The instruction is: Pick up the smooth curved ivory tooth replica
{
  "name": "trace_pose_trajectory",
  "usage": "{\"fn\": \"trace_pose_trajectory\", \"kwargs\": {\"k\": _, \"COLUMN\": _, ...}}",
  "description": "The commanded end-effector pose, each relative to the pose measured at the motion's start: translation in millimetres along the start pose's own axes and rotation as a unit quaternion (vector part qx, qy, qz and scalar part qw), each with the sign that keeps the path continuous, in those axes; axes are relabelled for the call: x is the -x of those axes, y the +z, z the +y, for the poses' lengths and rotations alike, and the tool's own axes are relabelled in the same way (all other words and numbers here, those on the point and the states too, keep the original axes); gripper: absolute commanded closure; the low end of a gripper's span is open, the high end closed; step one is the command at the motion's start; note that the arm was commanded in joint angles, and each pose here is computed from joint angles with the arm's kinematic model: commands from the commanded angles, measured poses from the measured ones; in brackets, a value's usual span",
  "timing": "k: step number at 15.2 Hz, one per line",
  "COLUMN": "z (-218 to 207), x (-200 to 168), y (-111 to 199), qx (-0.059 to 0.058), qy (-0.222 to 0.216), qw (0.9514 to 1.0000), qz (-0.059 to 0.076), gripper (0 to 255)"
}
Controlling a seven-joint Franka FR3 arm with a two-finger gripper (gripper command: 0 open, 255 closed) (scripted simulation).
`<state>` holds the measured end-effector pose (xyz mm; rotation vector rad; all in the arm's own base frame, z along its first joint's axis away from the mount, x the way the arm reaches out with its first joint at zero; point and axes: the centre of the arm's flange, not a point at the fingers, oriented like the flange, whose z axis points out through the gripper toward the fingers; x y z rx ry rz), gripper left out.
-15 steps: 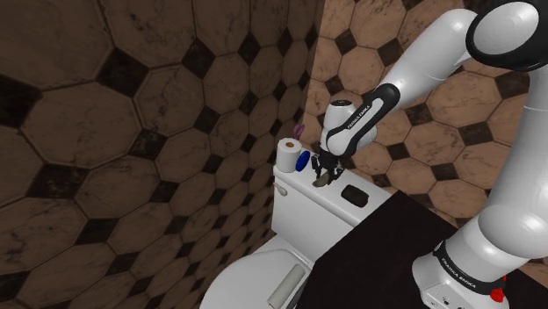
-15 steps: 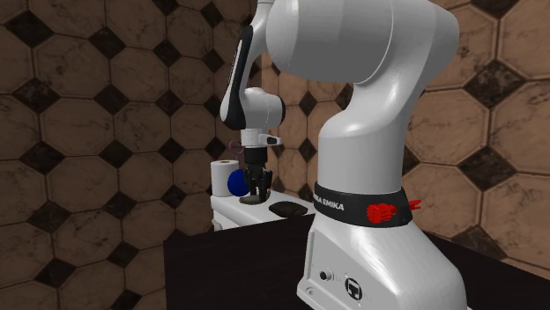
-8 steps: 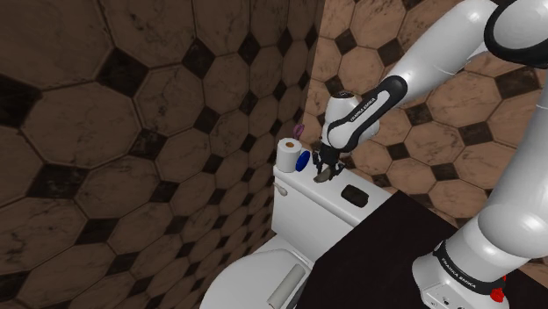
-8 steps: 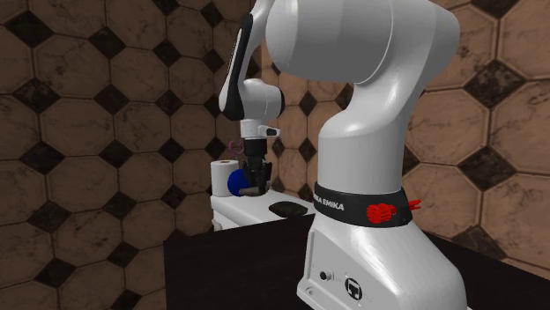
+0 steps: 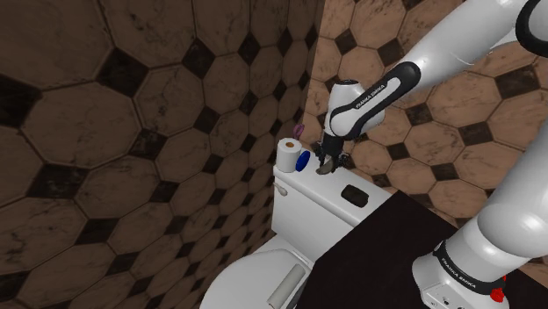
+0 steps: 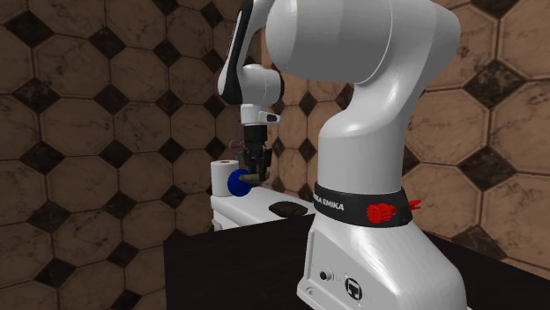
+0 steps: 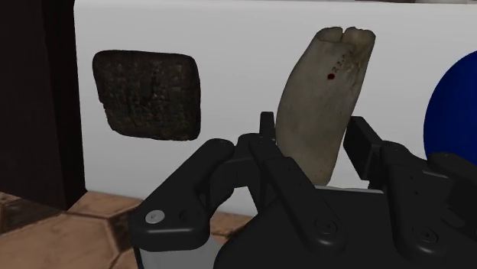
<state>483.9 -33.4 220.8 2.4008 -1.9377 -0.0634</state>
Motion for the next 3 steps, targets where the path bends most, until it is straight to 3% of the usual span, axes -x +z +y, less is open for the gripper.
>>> {"fn": "trace_pose_trajectory", "kwargs": {"k": 1, "z": 1.0, "x": 0.5, "y": -10.7, "qx": 0.0, "qy": 0.0, "qw": 1.0, "qz": 0.0, "gripper": 255}}
{"fn": "trace_pose_trajectory", "kwargs": {"k": 3, "z": 1.1, "x": 0.5, "y": -11.5, "qx": 0.0, "qy": 0.0, "qw": 1.0, "qz": 0.0, "gripper": 255}}
